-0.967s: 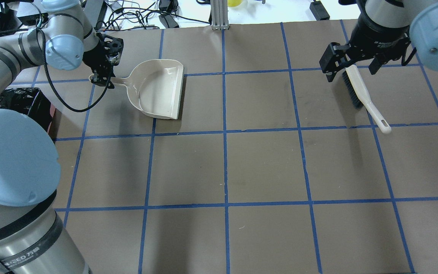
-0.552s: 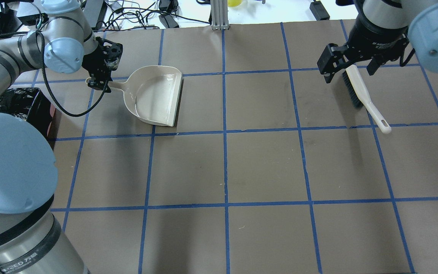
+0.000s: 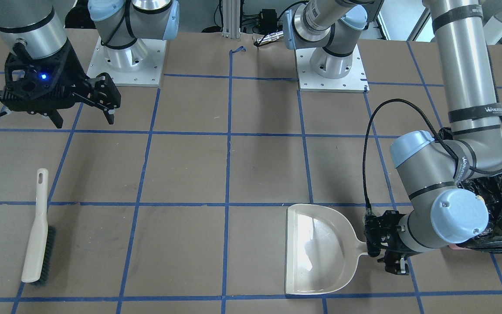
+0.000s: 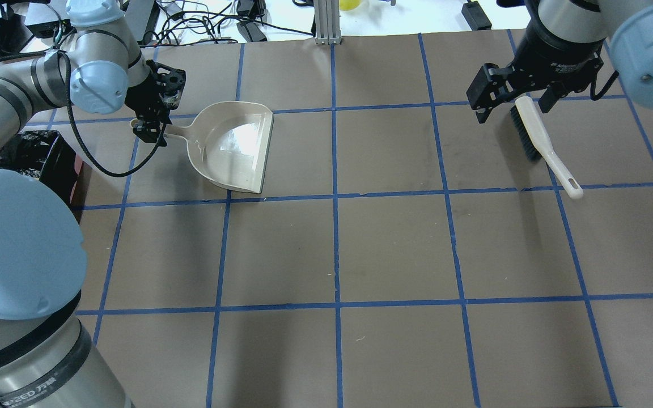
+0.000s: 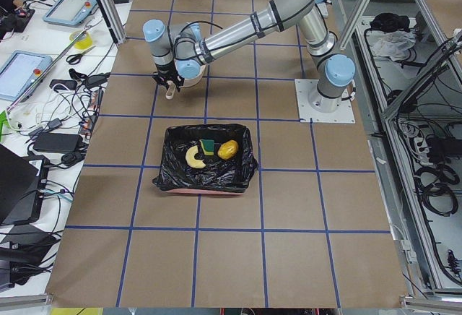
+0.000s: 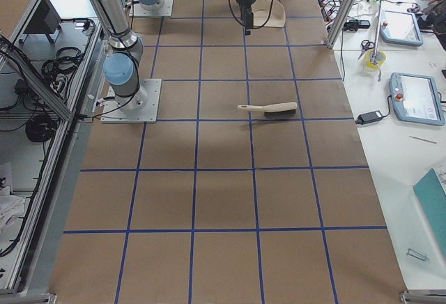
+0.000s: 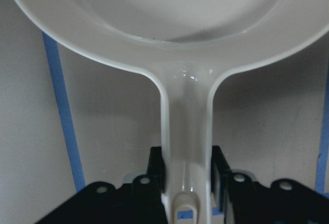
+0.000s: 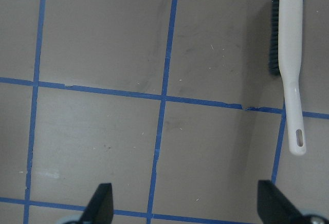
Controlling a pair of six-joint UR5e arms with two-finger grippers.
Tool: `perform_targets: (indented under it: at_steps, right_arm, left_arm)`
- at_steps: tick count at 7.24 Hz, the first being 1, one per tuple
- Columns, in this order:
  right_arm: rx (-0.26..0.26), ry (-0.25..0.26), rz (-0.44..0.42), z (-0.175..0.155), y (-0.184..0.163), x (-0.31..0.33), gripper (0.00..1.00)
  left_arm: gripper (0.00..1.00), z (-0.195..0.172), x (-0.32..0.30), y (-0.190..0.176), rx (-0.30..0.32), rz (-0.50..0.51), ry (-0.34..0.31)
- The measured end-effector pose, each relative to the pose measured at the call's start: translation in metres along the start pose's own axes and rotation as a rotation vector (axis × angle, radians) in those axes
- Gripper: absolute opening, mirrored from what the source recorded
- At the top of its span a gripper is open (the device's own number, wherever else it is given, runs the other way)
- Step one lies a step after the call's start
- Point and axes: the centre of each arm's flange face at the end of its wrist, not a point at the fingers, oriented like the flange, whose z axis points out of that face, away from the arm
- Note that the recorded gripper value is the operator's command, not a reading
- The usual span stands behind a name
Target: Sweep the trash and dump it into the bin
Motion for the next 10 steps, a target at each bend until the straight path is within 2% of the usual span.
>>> perform_targets:
  at_steps: [2, 7, 8, 10]
  right_arm:
    - [-0.001, 0.004, 0.0, 0.0, 0.001, 0.0, 1.0]
    - [-0.006, 0.035, 0.0, -0.001, 0.003, 0.003, 1.0]
    - [-0.006, 0.038, 0.0, -0.001, 0.003, 0.003, 1.0]
    - [-0.011, 0.041, 0.001, 0.001, 0.005, 0.004, 1.0]
  left_arm:
    - [1.0, -0.029, 0.012, -0.001, 0.007, -0.065, 0.011]
    - [1.0, -0.197, 0.125, -0.017, 0.012, -0.451, 0.06]
    - [1.0, -0.216, 0.15, -0.021, 0.008, -0.543, 0.064]
    - [1.0, -0.228, 0.2, -0.028, -0.006, -0.715, 0.075]
